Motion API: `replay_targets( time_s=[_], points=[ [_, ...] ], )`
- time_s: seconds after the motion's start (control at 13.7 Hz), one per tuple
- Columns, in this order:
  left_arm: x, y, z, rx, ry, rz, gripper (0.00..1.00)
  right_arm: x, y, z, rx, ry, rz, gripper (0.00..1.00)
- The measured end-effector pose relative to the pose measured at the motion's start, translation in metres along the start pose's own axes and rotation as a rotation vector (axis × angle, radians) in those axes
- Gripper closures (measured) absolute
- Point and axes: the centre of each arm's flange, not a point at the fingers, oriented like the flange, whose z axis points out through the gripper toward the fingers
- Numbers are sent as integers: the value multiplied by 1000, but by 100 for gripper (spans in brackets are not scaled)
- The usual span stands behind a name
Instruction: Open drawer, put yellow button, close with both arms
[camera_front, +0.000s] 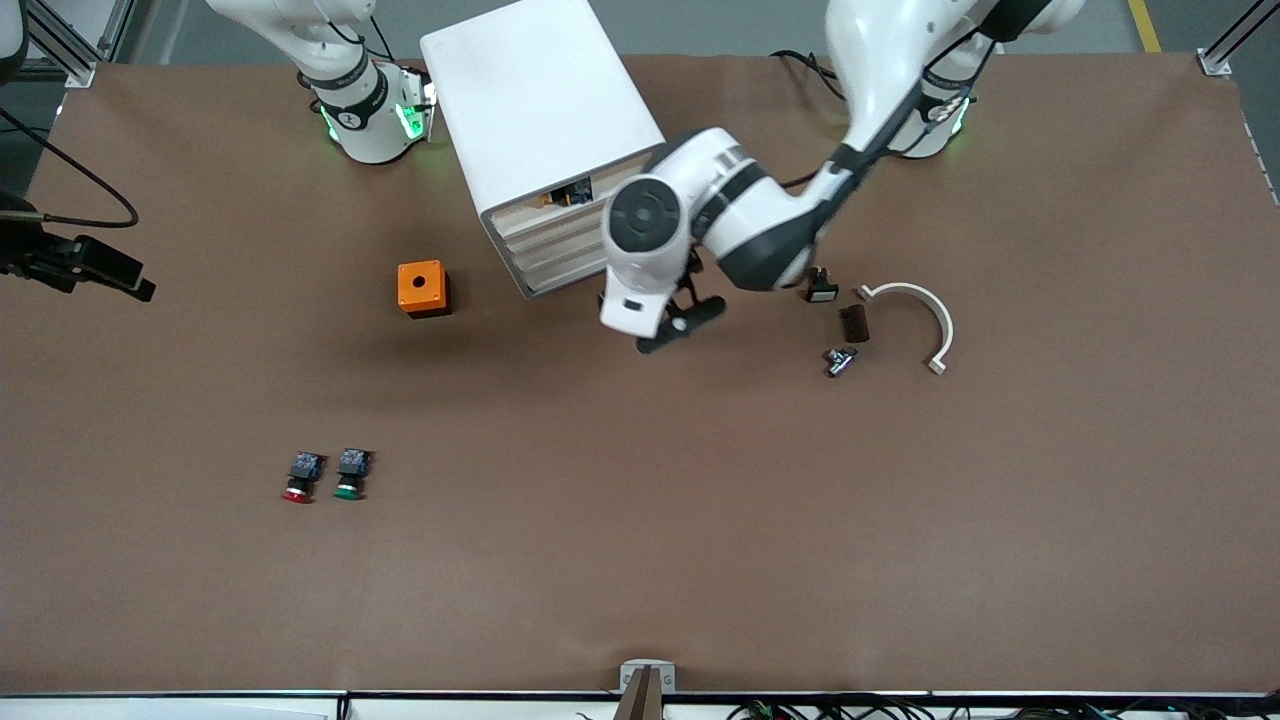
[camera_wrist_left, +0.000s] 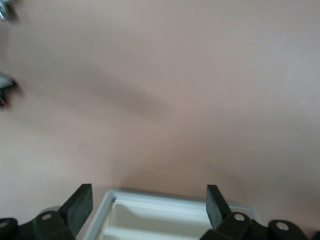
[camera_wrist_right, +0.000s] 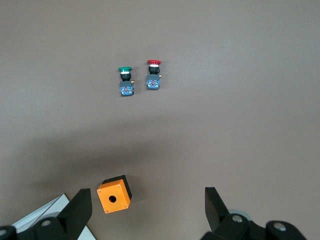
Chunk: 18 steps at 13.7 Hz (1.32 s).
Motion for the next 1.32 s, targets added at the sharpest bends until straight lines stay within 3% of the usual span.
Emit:
replay_targets(
  time_s=[0.37, 0.73, 0.95, 1.32],
  points=[
    [111, -77, -108, -124, 82, 8, 0, 0, -1, 0, 0, 0, -2, 0],
    [176, -182, -190, -106, 134, 97, 0, 0, -1, 0, 0, 1, -2, 0],
    [191, -233, -226, -89, 158, 192, 0, 0, -1, 0, 0, 1, -3, 0],
    [181, -286, -274, -35, 216, 365, 0, 0, -1, 0, 0, 1, -3, 0]
  ],
)
